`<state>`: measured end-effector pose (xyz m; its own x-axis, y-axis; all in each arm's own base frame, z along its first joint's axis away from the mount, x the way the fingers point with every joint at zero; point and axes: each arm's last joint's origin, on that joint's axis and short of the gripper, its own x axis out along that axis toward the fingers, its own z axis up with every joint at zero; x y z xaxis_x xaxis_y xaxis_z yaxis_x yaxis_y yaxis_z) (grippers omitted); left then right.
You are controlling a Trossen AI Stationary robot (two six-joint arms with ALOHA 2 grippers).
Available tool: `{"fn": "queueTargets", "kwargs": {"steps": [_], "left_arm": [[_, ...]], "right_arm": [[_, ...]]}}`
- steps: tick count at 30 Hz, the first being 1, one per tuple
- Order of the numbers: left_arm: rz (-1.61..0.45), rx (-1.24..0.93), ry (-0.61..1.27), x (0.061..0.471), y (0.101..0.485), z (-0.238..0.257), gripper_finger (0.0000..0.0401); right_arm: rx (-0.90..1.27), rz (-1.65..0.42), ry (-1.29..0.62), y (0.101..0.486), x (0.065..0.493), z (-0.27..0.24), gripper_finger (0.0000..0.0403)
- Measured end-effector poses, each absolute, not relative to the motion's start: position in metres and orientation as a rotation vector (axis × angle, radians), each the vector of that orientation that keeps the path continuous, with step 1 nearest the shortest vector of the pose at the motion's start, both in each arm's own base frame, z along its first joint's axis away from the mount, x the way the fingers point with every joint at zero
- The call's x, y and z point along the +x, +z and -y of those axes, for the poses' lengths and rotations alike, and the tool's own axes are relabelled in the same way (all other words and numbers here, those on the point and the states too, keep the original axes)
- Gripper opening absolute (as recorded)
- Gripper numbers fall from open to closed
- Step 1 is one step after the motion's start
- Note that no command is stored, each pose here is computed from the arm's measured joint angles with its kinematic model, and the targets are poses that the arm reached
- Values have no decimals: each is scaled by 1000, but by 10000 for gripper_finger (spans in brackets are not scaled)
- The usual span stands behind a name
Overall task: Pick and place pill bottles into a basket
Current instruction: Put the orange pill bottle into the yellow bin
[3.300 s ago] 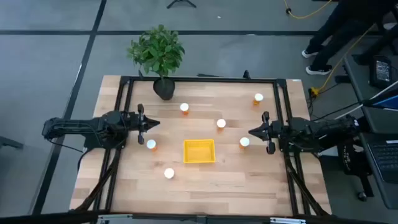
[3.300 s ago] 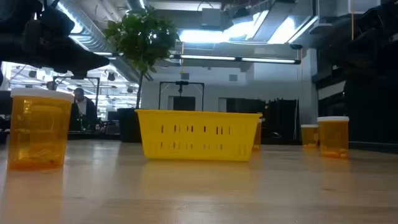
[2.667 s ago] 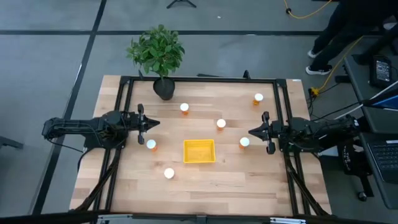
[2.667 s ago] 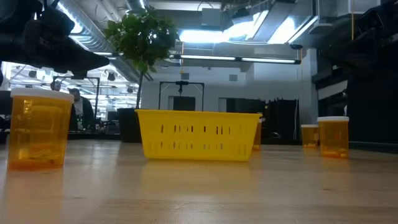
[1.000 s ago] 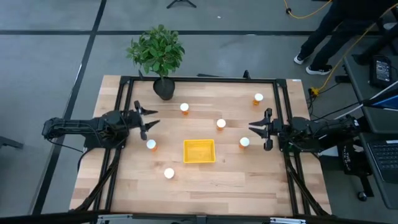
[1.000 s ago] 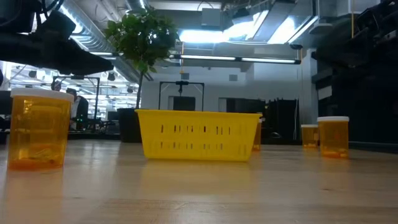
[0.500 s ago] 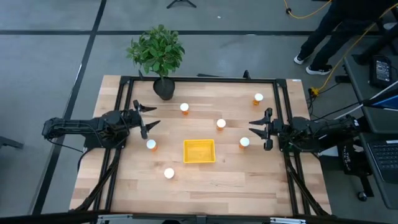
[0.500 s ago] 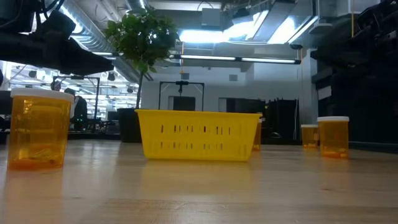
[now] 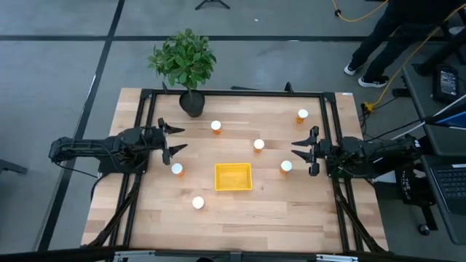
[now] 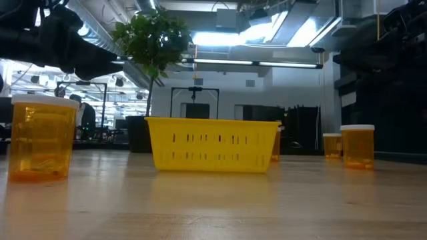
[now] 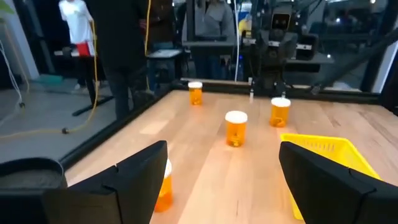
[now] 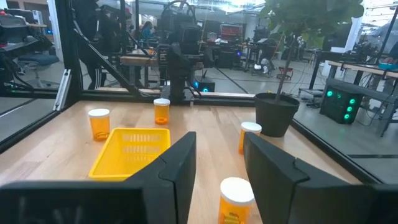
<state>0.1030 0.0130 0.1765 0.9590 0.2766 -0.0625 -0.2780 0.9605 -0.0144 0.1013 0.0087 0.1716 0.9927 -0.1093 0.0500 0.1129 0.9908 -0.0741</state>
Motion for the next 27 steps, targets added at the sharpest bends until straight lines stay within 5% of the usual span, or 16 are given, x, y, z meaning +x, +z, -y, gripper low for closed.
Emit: {"fn": "queueTargets", "kwargs": {"steps": [27], "left_arm": [[-341, -89, 227, 139, 227, 30, 306]], "right_arm": [[-101, 40, -161, 171, 101, -7, 137]]}}
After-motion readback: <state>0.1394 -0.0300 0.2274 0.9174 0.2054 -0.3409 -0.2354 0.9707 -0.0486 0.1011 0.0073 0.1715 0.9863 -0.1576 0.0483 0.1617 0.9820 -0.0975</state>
